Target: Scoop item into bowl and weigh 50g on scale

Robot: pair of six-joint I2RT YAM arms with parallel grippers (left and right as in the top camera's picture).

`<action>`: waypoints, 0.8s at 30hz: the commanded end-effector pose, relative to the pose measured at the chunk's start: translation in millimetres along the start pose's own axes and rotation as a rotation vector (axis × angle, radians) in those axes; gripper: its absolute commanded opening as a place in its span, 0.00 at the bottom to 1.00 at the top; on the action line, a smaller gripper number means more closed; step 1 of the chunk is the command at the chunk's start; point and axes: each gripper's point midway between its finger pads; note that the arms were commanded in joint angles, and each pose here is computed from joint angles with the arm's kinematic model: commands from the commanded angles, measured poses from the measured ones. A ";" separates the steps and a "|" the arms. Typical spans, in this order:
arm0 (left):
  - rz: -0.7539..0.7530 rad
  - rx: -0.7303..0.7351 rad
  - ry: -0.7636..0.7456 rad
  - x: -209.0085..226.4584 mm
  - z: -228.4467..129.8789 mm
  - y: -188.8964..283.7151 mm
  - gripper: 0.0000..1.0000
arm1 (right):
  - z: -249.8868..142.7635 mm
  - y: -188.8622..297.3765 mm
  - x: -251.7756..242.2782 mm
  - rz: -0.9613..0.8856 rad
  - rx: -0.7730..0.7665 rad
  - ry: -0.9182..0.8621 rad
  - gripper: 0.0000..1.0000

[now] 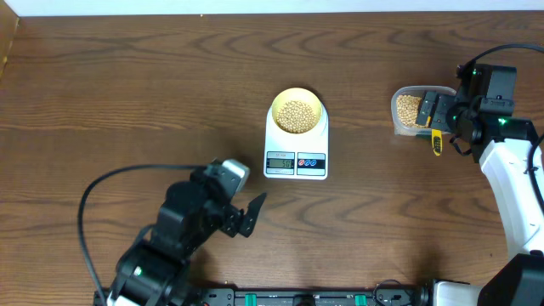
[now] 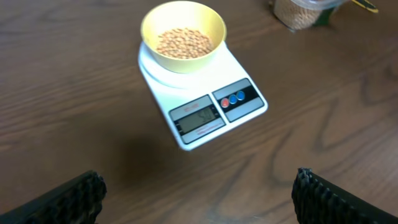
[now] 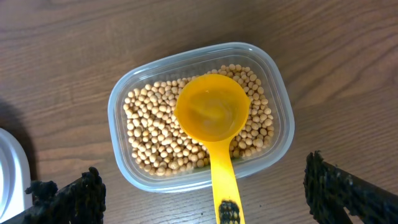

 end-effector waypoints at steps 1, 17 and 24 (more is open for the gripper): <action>0.051 -0.052 0.017 9.7 -7.4 8.4 0.98 | 4.6 8.0 1.0 0.000 -0.024 0.010 0.99; 0.320 -0.427 0.006 58.5 -6.3 28.4 0.98 | 4.5 7.8 0.9 0.000 -0.024 0.010 0.99; 0.416 -0.459 0.028 77.3 -16.4 31.5 0.98 | 4.6 8.0 0.9 0.000 -0.024 0.010 0.99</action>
Point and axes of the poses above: each gripper's point midway between its finger pads, its own y axis back along the fingers, its own x axis along the line the jaws close on, z = x × y, and after that the axes turned 5 degrees about -y, right-handed
